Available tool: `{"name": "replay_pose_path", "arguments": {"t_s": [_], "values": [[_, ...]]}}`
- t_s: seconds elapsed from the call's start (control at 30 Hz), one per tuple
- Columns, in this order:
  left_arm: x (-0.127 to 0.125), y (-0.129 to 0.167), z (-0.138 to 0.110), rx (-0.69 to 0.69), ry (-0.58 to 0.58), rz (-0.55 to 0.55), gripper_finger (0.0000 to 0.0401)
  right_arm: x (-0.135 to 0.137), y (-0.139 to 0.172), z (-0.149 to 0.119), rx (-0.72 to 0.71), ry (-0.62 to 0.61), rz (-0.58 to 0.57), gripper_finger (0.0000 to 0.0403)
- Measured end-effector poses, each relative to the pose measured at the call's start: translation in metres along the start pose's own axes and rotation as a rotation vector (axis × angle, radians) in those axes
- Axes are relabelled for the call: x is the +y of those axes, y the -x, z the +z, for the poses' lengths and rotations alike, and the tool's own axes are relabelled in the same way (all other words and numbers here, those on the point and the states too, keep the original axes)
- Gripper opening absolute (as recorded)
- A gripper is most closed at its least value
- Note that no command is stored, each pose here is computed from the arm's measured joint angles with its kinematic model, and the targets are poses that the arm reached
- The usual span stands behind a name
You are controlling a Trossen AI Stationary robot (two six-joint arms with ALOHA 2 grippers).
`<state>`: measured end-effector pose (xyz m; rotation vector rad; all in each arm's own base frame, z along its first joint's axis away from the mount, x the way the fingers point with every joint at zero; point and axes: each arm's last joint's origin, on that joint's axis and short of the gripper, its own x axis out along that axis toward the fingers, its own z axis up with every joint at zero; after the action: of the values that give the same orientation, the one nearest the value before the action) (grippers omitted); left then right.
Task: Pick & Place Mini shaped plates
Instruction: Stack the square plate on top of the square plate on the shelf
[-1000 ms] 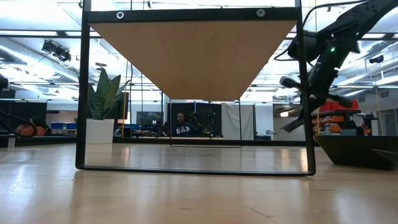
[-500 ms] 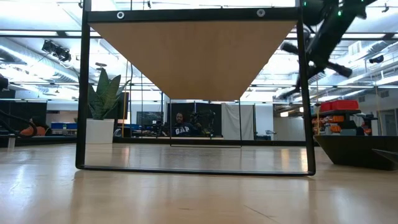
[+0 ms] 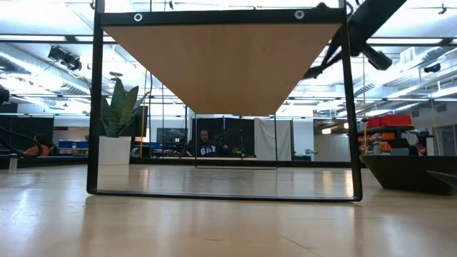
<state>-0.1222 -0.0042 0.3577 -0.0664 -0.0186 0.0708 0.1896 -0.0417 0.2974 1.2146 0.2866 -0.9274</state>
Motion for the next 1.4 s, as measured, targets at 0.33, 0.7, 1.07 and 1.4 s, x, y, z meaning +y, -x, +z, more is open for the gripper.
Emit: {"name": "replay_pose_path", "arguments": {"t_s": [0.33, 0.7, 1.07, 1.4], "values": [[0.0, 0.0, 0.0, 0.0, 0.0, 0.0, 0.0014, 0.018, 0.011, -0.049, 0.03, -0.065, 0.142, 0.0001], [0.0, 0.0, 0.0, 0.001, 0.0, 0.0, 0.0014, 0.04, 0.008, -0.112, 0.16, -0.03, 0.32, 0.0001], [0.0, 0.0, 0.0, 0.0, 0.0, 0.0, 0.0014, 0.043, 0.014, -0.166, 0.274, -0.148, 0.409, 0.0001], [0.0, 0.0, 0.0, 0.0, 0.0, 0.0, 0.0014, 0.042, 0.002, -0.195, 0.253, -0.332, 0.371, 0.0001]]}}
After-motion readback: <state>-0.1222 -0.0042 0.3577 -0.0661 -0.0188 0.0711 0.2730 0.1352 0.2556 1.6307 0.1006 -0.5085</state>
